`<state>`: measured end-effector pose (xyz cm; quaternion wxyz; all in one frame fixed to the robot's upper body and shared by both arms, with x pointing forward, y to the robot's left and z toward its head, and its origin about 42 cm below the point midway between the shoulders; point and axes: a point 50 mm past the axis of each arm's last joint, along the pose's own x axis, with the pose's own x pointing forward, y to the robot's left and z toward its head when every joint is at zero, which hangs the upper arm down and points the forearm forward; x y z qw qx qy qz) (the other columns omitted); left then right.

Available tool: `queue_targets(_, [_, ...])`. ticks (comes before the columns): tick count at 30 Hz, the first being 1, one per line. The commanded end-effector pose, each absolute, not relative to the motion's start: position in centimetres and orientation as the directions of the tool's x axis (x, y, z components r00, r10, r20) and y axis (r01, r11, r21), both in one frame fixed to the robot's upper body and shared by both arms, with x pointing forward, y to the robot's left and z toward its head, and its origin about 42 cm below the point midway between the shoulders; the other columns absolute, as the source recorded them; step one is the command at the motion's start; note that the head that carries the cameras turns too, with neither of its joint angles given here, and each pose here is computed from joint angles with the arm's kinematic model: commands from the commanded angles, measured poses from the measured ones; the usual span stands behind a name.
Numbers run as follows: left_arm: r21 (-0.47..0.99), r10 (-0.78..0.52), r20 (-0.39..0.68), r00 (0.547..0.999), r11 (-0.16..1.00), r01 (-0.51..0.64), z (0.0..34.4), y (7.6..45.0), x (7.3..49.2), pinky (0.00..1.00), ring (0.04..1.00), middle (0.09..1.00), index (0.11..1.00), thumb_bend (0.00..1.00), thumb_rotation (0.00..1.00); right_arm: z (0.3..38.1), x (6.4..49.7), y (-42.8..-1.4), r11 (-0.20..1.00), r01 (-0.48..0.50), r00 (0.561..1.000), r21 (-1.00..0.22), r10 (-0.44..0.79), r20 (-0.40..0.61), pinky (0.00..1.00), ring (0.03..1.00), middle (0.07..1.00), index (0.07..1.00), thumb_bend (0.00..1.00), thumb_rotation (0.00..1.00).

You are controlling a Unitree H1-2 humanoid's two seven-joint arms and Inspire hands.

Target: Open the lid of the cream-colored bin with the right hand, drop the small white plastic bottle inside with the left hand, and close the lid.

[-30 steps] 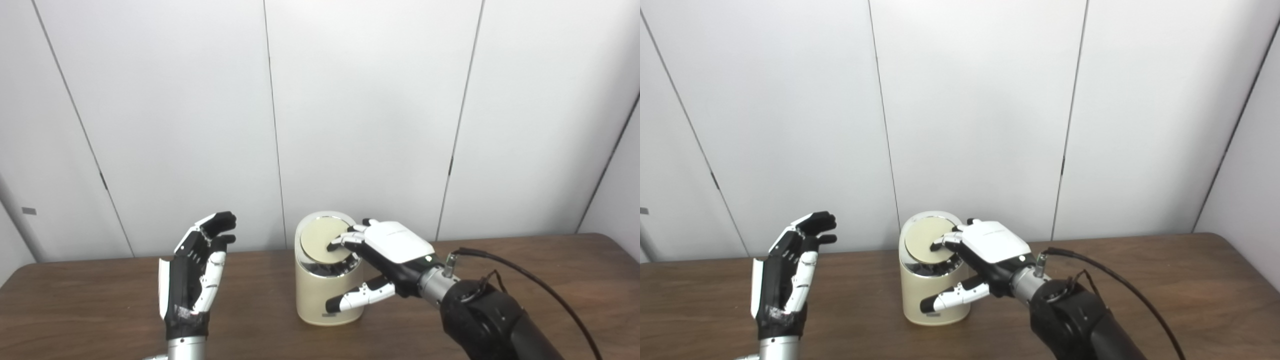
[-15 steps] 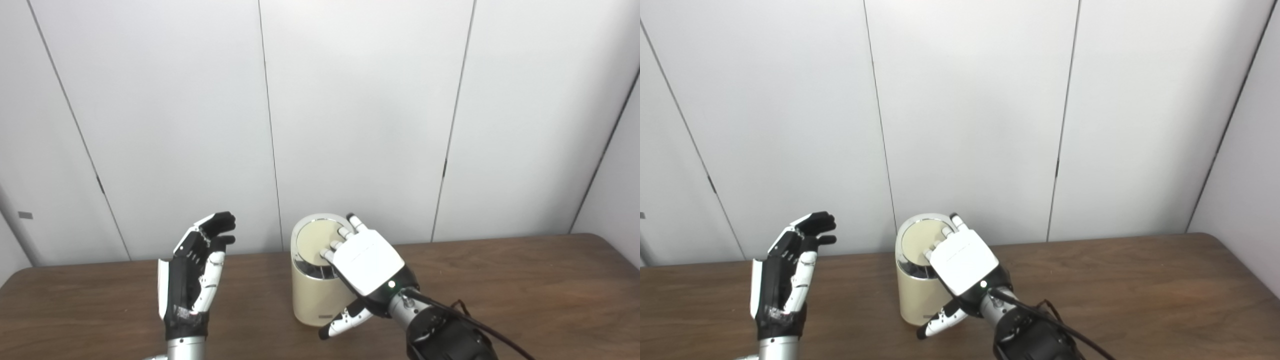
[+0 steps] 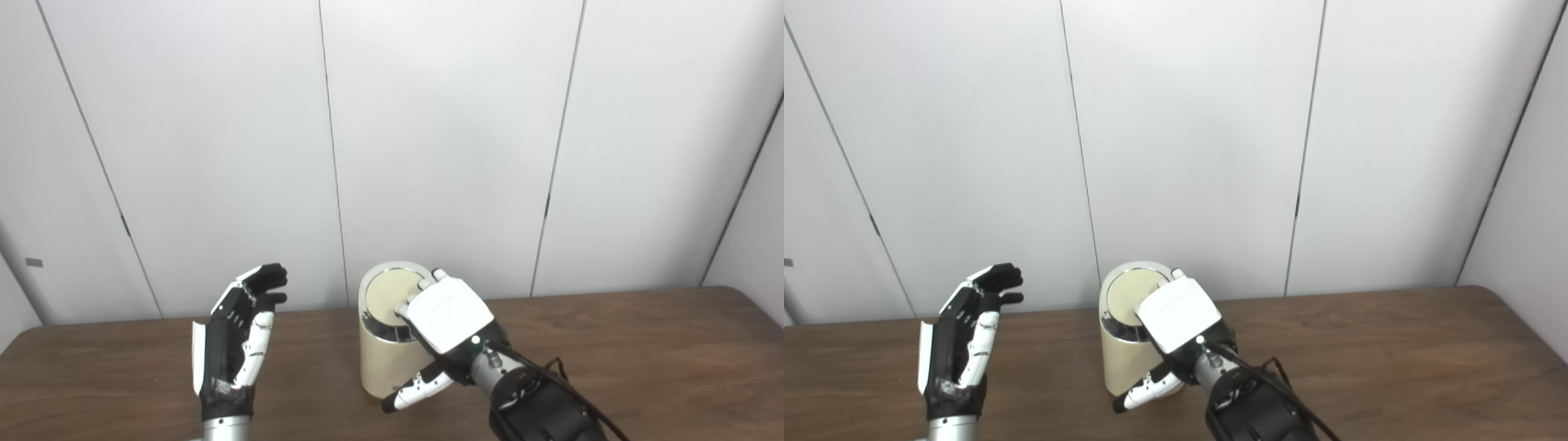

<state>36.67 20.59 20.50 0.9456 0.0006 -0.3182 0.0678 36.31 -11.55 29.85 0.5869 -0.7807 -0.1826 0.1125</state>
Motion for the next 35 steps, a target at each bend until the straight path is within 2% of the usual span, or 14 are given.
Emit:
queue_targets(1, [-0.047, 0.112, 0.669, 0.734, 0.993, -0.109, 22.7, 20.2, 37.3, 0.63, 0.716, 0.713, 0.701, 0.53, 0.67, 27.5, 36.0, -12.4, -0.116, 0.063, 0.884, -0.991, 0.467, 0.002, 0.87, 0.865, 0.82, 0.781, 0.84, 0.87])
queue_targets(3, [-0.05, 0.116, 0.671, 0.732, 0.992, -0.112, 22.7, 20.3, 37.3, 0.63, 0.716, 0.713, 0.701, 0.53, 0.67, 28.5, 36.1, -13.4, 0.248, 0.062, 0.848, -0.967, 0.498, 0.182, 0.88, 0.877, 0.863, 0.825, 0.75, 0.79])
queue_targets(5, [-0.056, 0.122, 0.671, 0.731, 0.992, -0.114, 22.7, 20.3, 37.4, 0.63, 0.714, 0.713, 0.699, 0.53, 0.67, 29.0, 36.0, -14.4, 0.545, 0.043, 0.818, -0.837, 0.461, 0.342, 0.93, 0.934, 0.934, 0.903, 0.72, 0.84])
queue_targets(7, [-0.054, 0.121, 0.674, 0.729, 0.992, -0.115, 22.7, 20.4, 37.4, 0.64, 0.714, 0.713, 0.7, 0.53, 0.66, 29.3, 36.0, -15.3, 0.737, 0.036, 0.775, -0.675, 0.406, 0.485, 0.92, 0.972, 0.982, 0.968, 0.72, 0.91])
queue_targets(9, [-0.053, 0.121, 0.675, 0.728, 0.992, -0.115, 22.6, 20.4, 37.4, 0.64, 0.716, 0.714, 0.702, 0.52, 0.67, 29.4, 36.1, -16.2, 0.83, 0.048, 0.736, -0.555, 0.346, 0.582, 0.93, 0.995, 0.997, 0.994, 0.71, 0.95])
queue_targets(14, [-0.047, 0.117, 0.674, 0.729, 0.992, -0.115, 22.6, 20.5, 37.5, 0.64, 0.719, 0.718, 0.706, 0.52, 0.67, 29.5, 36.5, -17.4, 0.881, 0.076, 0.691, -0.467, 0.291, 0.662, 0.99, 1.0, 1.0, 1.0, 0.72, 0.91])
queue_targets(17, [-0.052, 0.118, 0.673, 0.731, 0.992, -0.112, 22.6, 20.4, 37.5, 0.64, 0.719, 0.718, 0.706, 0.52, 0.67, 29.4, 36.6, -17.8, 0.885, 0.082, 0.683, -0.458, 0.284, 0.672, 0.97, 1.0, 1.0, 1.0, 0.72, 0.88])
queue_targets(22, [-0.056, 0.124, 0.673, 0.729, 0.992, -0.117, 22.5, 20.4, 37.5, 0.64, 0.718, 0.719, 0.706, 0.51, 0.67, 29.1, 36.6, -18.0, 0.887, 0.09, 0.686, -0.454, 0.275, 0.674, 0.94, 1.0, 1.0, 1.0, 0.72, 0.84])
queue_targets(29, [-0.049, 0.12, 0.68, 0.723, 0.992, -0.118, 22.7, 20.4, 37.3, 0.64, 0.72, 0.721, 0.708, 0.51, 0.68, 27.9, 36.7, -18.2, 0.903, 0.081, 0.687, -0.423, 0.257, 0.68, 0.96, 1.0, 1.0, 1.0, 0.74, 0.86])
queue_targets(33, [-0.051, 0.12, 0.679, 0.724, 0.992, -0.116, 22.7, 20.6, 37.1, 0.65, 0.721, 0.722, 0.709, 0.51, 0.67, 27.2, 36.3, -18.5, 0.916, 0.09, 0.7, -0.39, 0.22, 0.679, 0.93, 0.992, 1.0, 0.997, 0.78, 0.87])
queue_targets(35, [-0.049, 0.118, 0.679, 0.724, 0.992, -0.116, 22.7, 20.7, 37.0, 0.65, 0.722, 0.724, 0.711, 0.51, 0.67, 26.8, 36.1, -18.9, 0.919, 0.113, 0.707, -0.377, 0.193, 0.68, 0.87, 0.966, 1.0, 0.98, 0.8, 0.89])
